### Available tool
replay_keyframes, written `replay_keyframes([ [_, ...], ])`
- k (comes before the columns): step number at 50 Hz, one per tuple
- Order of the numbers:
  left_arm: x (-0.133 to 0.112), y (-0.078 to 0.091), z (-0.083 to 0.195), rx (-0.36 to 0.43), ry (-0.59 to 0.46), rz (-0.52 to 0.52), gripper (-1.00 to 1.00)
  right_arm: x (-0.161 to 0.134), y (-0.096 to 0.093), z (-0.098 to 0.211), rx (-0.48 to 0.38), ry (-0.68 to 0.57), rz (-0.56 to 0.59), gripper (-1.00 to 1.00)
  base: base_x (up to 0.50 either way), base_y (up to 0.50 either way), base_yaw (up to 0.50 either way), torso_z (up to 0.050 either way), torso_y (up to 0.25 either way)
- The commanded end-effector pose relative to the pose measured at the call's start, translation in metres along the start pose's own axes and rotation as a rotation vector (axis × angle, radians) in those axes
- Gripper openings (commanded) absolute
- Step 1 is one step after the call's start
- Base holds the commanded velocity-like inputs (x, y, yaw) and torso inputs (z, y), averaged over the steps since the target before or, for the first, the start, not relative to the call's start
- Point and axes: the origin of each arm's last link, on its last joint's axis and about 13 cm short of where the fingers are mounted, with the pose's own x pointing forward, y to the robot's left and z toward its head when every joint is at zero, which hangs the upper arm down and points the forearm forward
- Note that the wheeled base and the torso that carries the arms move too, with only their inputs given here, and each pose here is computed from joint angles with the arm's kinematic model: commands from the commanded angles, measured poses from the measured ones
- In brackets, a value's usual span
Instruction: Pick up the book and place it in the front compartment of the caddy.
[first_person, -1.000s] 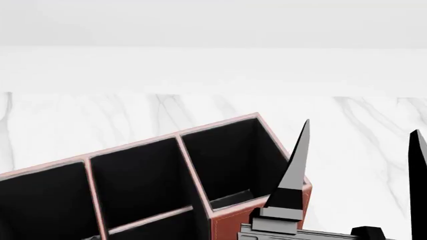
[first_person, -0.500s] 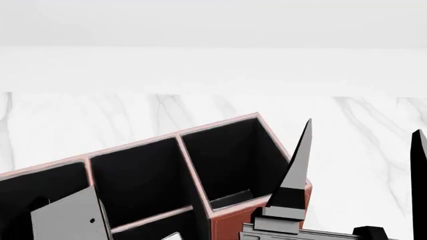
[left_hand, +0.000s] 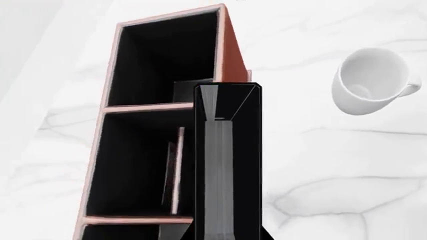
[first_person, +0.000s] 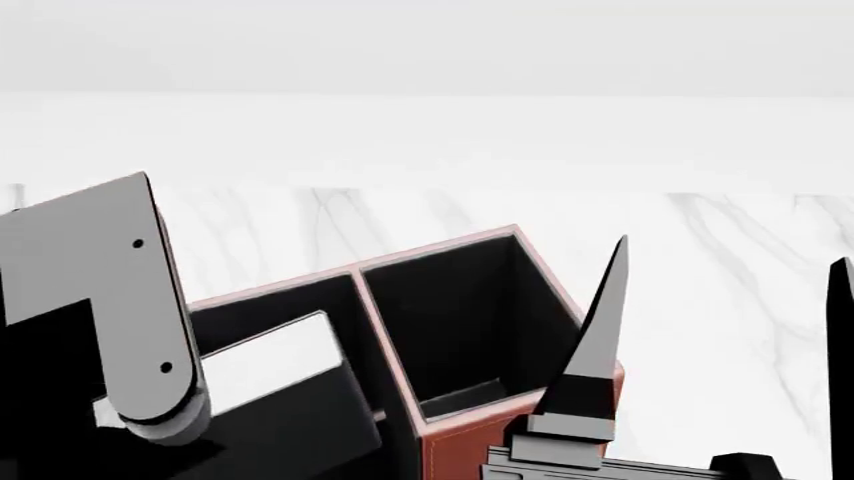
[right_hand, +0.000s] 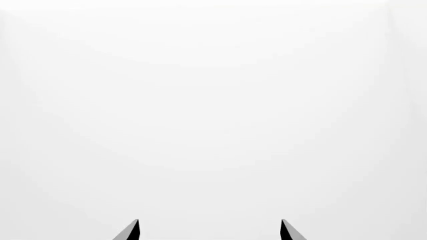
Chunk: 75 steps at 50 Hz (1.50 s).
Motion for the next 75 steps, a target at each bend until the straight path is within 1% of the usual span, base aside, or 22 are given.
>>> replay_keyframes([
  [1, -0.031, 0.016, 0.038, 0.095, -0.009, 0.064, -1.0, 0.001, 0.0, 0.003, 0.01, -0.031, 0.005, 1.0, 0.0, 0.0, 0.0, 0.0, 0.0],
  [7, -0.03, 0.028, 0.048, 0.103, 0.027, 0.108, -1.0, 0.001, -0.001, 0.004, 0.009, -0.034, 0.001, 1.0, 0.0, 0.0, 0.0, 0.0, 0.0],
  [10, -0.027, 0.031, 0.052, 0.128, 0.057, 0.137, -1.0, 0.001, -0.001, 0.003, 0.01, -0.033, 0.0, 1.0, 0.0, 0.0, 0.0, 0.0, 0.003],
  [13, -0.021, 0.03, 0.056, 0.147, 0.065, 0.131, -1.0, 0.001, 0.0, 0.004, 0.012, -0.033, 0.003, 1.0, 0.0, 0.0, 0.0, 0.0, 0.0],
  [16, -0.013, 0.034, 0.06, 0.167, 0.066, 0.137, -1.0, 0.001, 0.0, 0.003, 0.013, -0.033, 0.003, 1.0, 0.0, 0.0, 0.0, 0.0, 0.0],
  [20, -0.01, 0.033, 0.062, 0.174, 0.071, 0.132, -1.0, 0.001, 0.0, 0.004, 0.014, -0.034, 0.003, 1.0, 0.0, 0.0, 0.0, 0.0, 0.003],
  [21, -0.004, 0.037, 0.066, 0.182, 0.067, 0.162, -1.0, 0.001, -0.001, 0.004, 0.015, -0.034, 0.001, 1.0, 0.0, 0.0, 0.0, 0.0, 0.0],
  [25, 0.007, 0.04, 0.068, 0.17, 0.047, 0.152, -1.0, 0.002, -0.001, 0.005, 0.019, -0.036, 0.001, 1.0, 0.0, 0.0, 0.0, 0.0, 0.0],
  [32, 0.024, 0.044, 0.061, 0.162, 0.056, 0.141, -1.0, 0.002, -0.003, 0.005, 0.019, -0.04, -0.006, 1.0, 0.0, 0.0, 0.0, 0.002, 0.001],
  [33, 0.027, 0.047, 0.061, 0.151, 0.052, 0.15, -1.0, 0.002, -0.003, 0.005, 0.019, -0.04, -0.007, 1.0, 0.0, 0.0, 0.0, 0.0, 0.0],
  [39, 0.045, 0.05, 0.051, 0.144, 0.086, 0.133, -1.0, 0.002, -0.003, 0.005, 0.017, -0.04, -0.012, 1.0, 0.0, 0.0, 0.0, 0.0, 0.002],
  [41, 0.047, 0.051, 0.049, 0.147, 0.097, 0.135, -1.0, 0.002, -0.003, 0.006, 0.018, -0.04, -0.012, 1.0, 0.0, 0.0, 0.0, 0.0, 0.0],
  [45, 0.049, 0.053, 0.048, 0.148, 0.071, 0.144, -1.0, 0.002, -0.004, 0.005, 0.018, -0.039, -0.013, 1.0, 0.0, 0.0, 0.0, 0.0, 0.003],
  [47, 0.053, 0.056, 0.046, 0.138, 0.075, 0.154, -1.0, 0.002, -0.004, 0.005, 0.018, -0.04, -0.013, 1.0, 0.0, 0.0, 0.0, 0.0, 0.0],
  [53, 0.062, 0.055, 0.04, 0.14, 0.077, 0.146, -1.0, 0.002, -0.004, 0.006, 0.018, -0.042, -0.013, 1.0, 0.0, 0.0, 0.0, 0.0, 0.002],
  [60, 0.063, 0.056, 0.037, 0.142, 0.084, 0.151, -1.0, 0.002, -0.004, 0.007, 0.018, -0.043, -0.014, 1.0, 0.0, 0.0, 0.0, 0.0, 0.001],
  [61, 0.065, 0.056, 0.036, 0.152, 0.092, 0.161, -1.0, 0.002, -0.004, 0.006, 0.018, -0.041, -0.013, 1.0, 0.0, 0.0, 0.0, 0.0, 0.0],
  [70, 0.072, 0.057, 0.03, 0.152, 0.096, 0.161, -1.0, 0.002, -0.004, 0.007, 0.017, -0.042, -0.014, 1.0, 0.0, 0.0, 0.0, 0.0, 0.001],
  [73, 0.075, 0.057, 0.028, 0.143, 0.099, 0.164, -1.0, 0.002, -0.004, 0.007, 0.017, -0.043, -0.013, 1.0, 0.0, 0.0, 0.0, 0.0, 0.0],
  [75, 0.079, 0.058, 0.024, 0.133, 0.083, 0.177, -1.0, 0.002, -0.004, 0.007, 0.018, -0.043, -0.013, 1.0, 0.0, 0.0, 0.0, 0.0, 0.0],
])
